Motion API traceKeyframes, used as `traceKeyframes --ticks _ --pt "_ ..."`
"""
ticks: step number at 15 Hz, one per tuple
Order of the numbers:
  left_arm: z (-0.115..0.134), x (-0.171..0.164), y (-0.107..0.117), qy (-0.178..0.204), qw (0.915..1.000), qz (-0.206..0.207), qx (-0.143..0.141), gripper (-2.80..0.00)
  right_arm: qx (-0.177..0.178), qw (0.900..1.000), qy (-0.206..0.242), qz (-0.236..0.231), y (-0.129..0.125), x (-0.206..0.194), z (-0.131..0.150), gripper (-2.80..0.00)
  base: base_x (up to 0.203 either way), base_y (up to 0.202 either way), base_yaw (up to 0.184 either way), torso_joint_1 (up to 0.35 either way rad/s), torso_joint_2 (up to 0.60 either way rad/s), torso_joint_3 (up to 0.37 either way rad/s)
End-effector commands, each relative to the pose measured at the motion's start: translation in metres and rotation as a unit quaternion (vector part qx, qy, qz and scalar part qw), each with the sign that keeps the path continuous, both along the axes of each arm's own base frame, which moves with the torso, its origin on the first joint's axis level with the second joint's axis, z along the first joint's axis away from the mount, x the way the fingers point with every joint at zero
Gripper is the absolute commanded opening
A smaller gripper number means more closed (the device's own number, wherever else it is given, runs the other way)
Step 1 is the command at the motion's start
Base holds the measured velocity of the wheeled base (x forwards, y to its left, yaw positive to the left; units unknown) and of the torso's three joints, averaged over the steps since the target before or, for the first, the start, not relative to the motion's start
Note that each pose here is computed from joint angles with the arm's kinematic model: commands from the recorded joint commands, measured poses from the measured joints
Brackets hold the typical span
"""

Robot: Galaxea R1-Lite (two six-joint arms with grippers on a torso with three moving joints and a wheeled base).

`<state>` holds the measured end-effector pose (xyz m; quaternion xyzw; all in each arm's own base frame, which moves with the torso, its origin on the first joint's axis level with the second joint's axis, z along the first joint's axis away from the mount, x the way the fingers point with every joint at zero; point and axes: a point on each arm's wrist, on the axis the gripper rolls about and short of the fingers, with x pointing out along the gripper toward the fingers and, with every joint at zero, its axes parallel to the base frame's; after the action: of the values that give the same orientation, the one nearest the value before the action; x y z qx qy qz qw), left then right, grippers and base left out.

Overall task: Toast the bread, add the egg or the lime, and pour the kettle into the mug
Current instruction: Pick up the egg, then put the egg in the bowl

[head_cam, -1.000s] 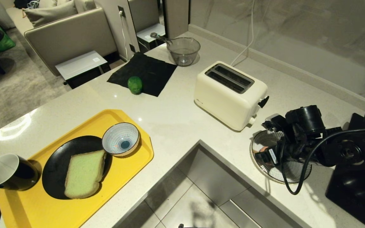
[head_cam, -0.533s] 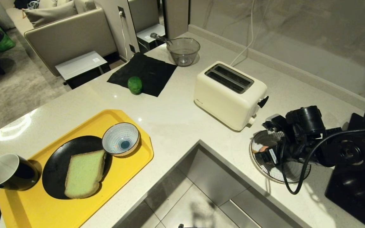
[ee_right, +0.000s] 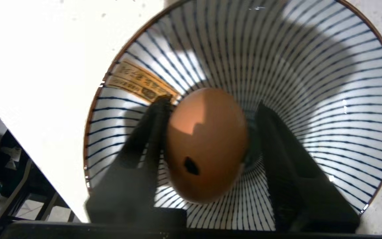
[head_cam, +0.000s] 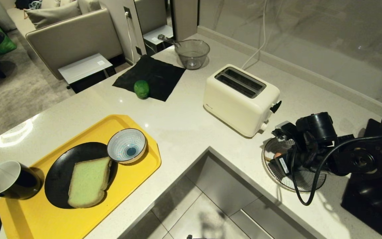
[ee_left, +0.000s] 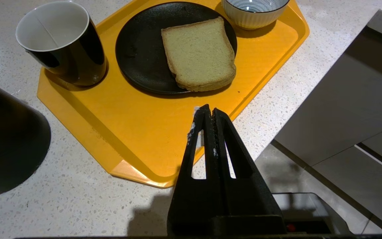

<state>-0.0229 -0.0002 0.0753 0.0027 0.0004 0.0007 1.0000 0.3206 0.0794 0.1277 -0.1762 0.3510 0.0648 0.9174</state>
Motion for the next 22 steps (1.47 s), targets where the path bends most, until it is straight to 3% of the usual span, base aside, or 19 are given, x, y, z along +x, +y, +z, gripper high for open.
traceKeyframes --ticks 1,11,16,22 --pt "0.000 0.000 0.000 0.000 1.0000 0.000 0.000 -2.80 -0.001 1.000 -0.001 0.000 0.000 0.000 0.000 -2.80 0.000 0.000 0.000 0.000 0.00 0.000" --pt "0.000 0.000 0.000 0.000 1.0000 0.000 0.000 -2.80 0.001 1.000 -0.011 -0.006 -0.002 0.002 0.005 -2.80 0.000 0.000 0.000 0.000 0.00 0.000" --pt "0.000 0.000 0.000 0.000 1.0000 0.000 0.000 -2.80 0.008 0.997 -0.077 -0.020 -0.005 0.001 0.028 -2.80 0.000 0.000 0.000 0.000 0.00 0.000" --pt "0.000 0.000 0.000 0.000 1.0000 0.000 0.000 -2.80 0.005 0.992 -0.119 -0.034 -0.011 -0.018 0.055 -2.80 0.000 0.000 0.000 0.000 0.00 0.000"
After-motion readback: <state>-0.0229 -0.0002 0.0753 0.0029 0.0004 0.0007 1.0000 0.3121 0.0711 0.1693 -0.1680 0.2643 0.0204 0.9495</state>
